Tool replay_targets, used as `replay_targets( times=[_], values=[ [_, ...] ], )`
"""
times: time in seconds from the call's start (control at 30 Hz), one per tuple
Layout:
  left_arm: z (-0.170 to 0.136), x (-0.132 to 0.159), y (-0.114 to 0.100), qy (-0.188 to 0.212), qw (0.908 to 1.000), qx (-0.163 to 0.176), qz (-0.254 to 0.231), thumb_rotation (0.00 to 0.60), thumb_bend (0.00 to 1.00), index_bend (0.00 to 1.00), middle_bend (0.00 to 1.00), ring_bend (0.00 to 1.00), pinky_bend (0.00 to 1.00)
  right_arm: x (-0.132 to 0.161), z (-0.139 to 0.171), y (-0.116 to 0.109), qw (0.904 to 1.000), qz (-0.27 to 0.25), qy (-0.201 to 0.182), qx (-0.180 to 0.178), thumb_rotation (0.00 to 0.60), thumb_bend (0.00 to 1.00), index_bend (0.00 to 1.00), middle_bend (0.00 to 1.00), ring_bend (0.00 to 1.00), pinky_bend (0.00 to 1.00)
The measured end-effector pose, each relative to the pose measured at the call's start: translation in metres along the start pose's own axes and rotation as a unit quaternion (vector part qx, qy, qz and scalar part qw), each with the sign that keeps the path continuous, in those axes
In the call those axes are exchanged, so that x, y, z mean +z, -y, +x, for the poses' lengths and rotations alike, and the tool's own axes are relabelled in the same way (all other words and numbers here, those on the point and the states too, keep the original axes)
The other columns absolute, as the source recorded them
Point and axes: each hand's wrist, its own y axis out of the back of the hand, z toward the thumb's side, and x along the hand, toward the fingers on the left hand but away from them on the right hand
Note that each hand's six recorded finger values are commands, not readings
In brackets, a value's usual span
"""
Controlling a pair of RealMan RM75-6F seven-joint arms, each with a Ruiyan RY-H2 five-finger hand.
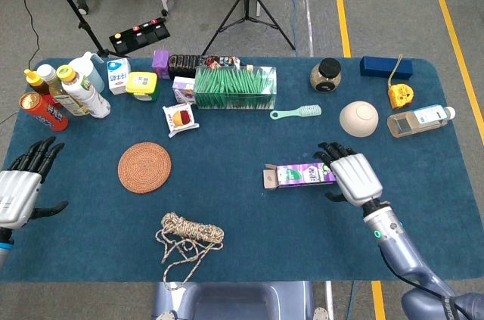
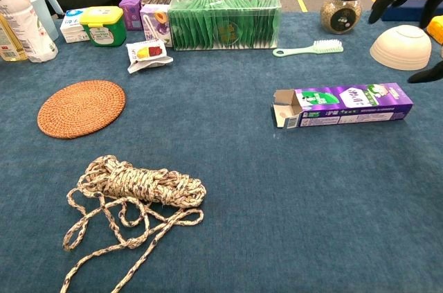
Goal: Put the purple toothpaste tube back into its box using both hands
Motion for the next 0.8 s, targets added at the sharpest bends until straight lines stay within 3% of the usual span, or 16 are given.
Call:
replay_targets(
  times=[0.17,0.47,0.67,0.8],
  values=[
    [-0.021,-0.019,0.009,-0.011,0.9997,0.006,-0.02,0.6,0.04,0.0,0.0,0.0,0.18,-0.026,0.039,-0.01,0.9982,0.016,-0.001,-0.058,0.6,0.0,0.23,0.12,0.12,0.3],
    [-0.055,-0.055,0.021,-0.022,0.9993,0.019,-0.023,0.6,0.04,0.0,0.0,0.0,0.17,-0.082,0.103,-0.005,0.9926,0.052,0.051,-0.097,0.564,0.0,0.21,0.11,0.08,0.25],
    [-0.066,-0.067,0.028,-0.019,0.999,0.03,-0.029,0.6,0.04,0.0,0.0,0.0,0.17,-0.108,0.132,-0.003,0.989,0.059,0.097,-0.094,0.475,0.0,0.11,0.01,0.0,0.15],
    [-0.065,-0.071,0.032,-0.023,0.9987,0.029,-0.035,0.6,0.04,0.0,0.0,0.0,0.17,-0.115,0.136,0.0,0.9882,0.056,0.119,-0.078,0.469,0.0,0.09,0.0,0.0,0.13]
  ],
)
